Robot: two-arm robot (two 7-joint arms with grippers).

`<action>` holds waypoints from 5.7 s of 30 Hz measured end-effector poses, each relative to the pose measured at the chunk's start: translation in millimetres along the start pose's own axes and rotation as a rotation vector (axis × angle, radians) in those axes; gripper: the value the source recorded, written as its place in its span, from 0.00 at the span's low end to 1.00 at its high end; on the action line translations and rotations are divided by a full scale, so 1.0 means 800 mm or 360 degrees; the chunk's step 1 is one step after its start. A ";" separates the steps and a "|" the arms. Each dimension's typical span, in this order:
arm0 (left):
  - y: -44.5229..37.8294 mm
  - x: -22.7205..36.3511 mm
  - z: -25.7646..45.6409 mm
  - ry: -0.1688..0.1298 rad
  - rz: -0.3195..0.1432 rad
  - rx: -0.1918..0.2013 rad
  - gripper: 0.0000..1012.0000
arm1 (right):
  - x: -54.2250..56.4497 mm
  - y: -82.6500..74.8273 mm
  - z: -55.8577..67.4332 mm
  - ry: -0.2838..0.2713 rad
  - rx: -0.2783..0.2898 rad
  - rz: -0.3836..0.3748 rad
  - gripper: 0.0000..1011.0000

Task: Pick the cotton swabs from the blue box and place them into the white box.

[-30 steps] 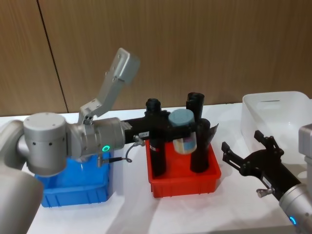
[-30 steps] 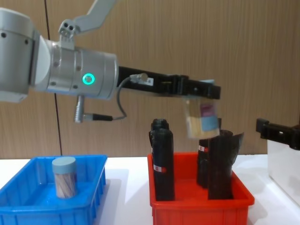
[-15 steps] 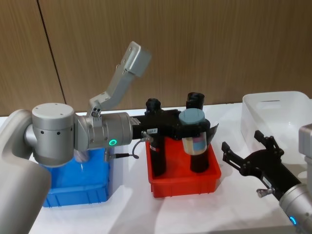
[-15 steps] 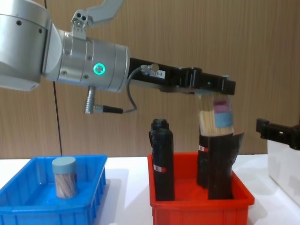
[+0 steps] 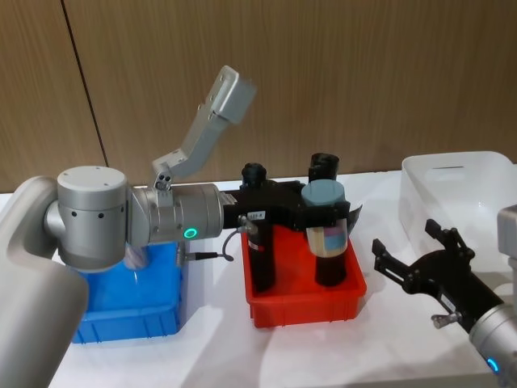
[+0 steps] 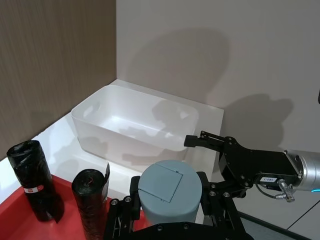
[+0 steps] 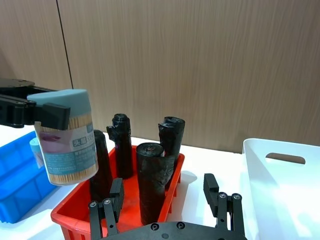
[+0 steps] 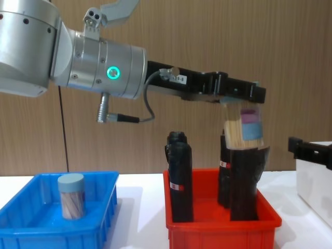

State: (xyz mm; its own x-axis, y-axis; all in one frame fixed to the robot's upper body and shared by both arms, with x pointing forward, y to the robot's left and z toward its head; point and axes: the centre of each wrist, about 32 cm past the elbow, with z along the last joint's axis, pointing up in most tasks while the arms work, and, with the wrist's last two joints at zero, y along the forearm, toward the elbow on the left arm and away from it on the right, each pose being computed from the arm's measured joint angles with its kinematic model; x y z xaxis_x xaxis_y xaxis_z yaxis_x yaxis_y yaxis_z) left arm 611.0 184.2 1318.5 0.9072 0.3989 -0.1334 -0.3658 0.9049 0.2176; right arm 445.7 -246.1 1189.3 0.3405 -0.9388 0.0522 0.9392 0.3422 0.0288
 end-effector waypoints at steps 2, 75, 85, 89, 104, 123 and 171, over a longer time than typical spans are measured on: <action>0.000 0.0000 0.0002 0.0000 -0.0001 0.0001 0.66 | 0.002 0.000 0.000 -0.0001 -0.0007 0.0003 0.99; -0.001 0.0000 0.0024 0.0002 -0.0012 0.0004 0.66 | 0.023 0.035 0.028 0.0142 -0.0233 0.0575 0.99; -0.001 0.0001 0.0024 0.0002 -0.0012 0.0004 0.66 | 0.021 0.036 0.035 0.0137 -0.0236 0.0589 0.99; -0.001 0.0000 0.0024 0.0002 -0.0012 0.0004 0.66 | 0.020 0.037 0.037 0.0134 -0.0232 0.0594 0.99; -0.001 0.0001 0.0024 0.0002 -0.0012 0.0004 0.66 | 0.016 0.039 0.043 0.0127 -0.0220 0.0613 0.99; -0.001 0.0001 0.0024 0.0002 -0.0012 0.0004 0.66 | 0.011 0.048 0.044 0.0117 -0.0231 0.0616 0.99; -0.001 0.0001 0.0024 0.0002 -0.0012 0.0004 0.66 | 0.017 0.073 0.054 0.0151 -0.0254 0.0567 0.88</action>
State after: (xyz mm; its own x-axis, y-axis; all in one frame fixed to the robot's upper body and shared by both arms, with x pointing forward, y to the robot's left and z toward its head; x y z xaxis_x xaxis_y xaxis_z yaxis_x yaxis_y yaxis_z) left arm 611.8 182.9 1320.2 0.9097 0.3924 -0.1362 -0.3587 0.9074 0.2190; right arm 503.5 -237.2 1234.6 0.6416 -0.7645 -0.0620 0.7542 0.6436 -0.1305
